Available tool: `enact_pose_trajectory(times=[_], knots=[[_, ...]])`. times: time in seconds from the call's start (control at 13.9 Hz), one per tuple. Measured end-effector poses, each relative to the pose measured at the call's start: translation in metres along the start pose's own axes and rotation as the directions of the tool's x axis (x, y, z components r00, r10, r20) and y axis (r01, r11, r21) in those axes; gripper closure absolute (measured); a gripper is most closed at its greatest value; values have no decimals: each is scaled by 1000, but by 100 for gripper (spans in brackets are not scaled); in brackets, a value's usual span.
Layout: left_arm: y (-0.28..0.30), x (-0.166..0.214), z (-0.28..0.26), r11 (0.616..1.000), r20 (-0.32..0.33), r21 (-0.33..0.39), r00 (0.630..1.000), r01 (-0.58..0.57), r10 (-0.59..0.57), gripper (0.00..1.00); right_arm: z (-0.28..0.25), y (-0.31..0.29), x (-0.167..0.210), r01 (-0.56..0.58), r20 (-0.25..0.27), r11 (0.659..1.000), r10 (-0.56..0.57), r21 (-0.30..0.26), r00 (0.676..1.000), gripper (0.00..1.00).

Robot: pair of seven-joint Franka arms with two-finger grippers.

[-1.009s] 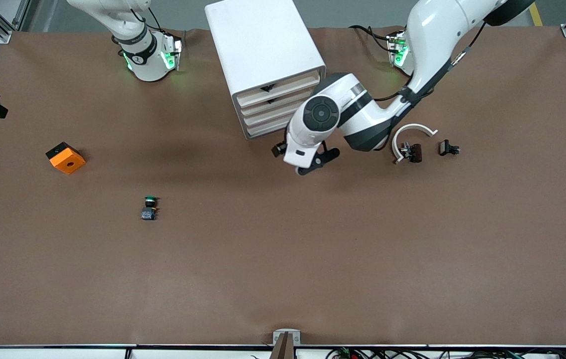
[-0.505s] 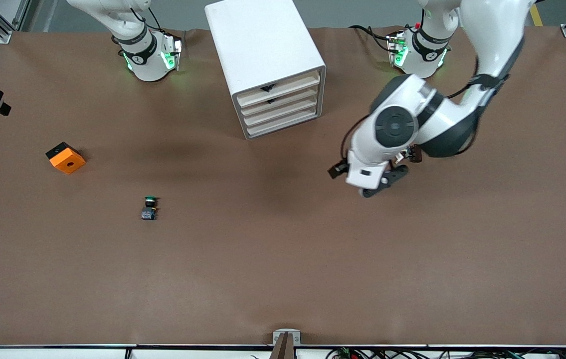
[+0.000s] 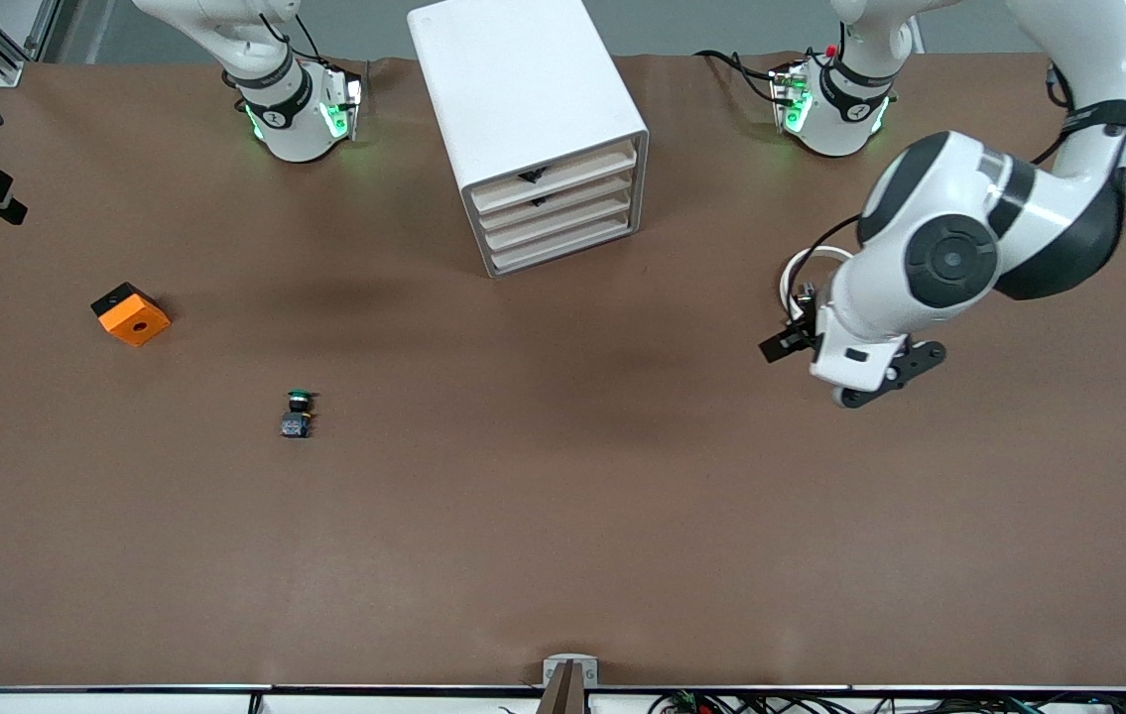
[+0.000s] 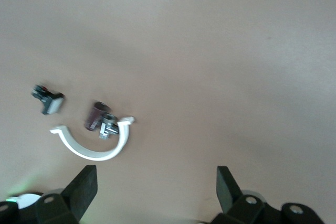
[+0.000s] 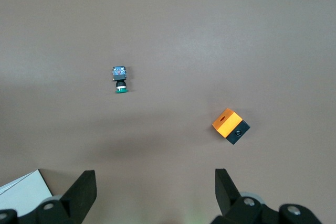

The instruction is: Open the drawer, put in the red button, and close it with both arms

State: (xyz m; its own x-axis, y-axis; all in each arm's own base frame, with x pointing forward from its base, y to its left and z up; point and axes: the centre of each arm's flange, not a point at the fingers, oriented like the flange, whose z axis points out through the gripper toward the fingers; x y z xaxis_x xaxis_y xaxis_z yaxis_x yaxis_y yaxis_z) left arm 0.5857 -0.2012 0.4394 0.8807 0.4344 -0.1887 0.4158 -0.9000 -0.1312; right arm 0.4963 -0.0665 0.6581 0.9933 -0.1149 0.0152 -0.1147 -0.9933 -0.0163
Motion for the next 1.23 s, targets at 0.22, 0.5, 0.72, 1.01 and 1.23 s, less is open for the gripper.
enact_pose_trajectory(times=[0.22, 0.5, 0.72, 1.01, 1.23], knots=[[-31, 21, -6, 999, -13, 27, 999, -37, 37, 0, 0, 0, 0, 0, 1, 1000, 0, 0, 1000, 0], [-67, 43, -13, 994, -37, 80, 996, -73, 76, 0, 1, 1, 0, -1, 1, 1000, 1, 0, 1000, 0], [-99, 52, -28, 988, -32, 85, 990, -133, 136, 0, 1, 2, 0, -3, 2, 1000, 3, 0, 1000, 0], [-145, 61, -46, 974, -34, 91, 976, -210, 213, 0, 1, 2, 0, -4, 3, 1000, 4, 1, 1000, 0], [-180, 61, -57, 962, -37, 88, 964, -259, 263, 0, 1, 3, -1, -6, 3, 1000, 6, 1, 1000, 0]])
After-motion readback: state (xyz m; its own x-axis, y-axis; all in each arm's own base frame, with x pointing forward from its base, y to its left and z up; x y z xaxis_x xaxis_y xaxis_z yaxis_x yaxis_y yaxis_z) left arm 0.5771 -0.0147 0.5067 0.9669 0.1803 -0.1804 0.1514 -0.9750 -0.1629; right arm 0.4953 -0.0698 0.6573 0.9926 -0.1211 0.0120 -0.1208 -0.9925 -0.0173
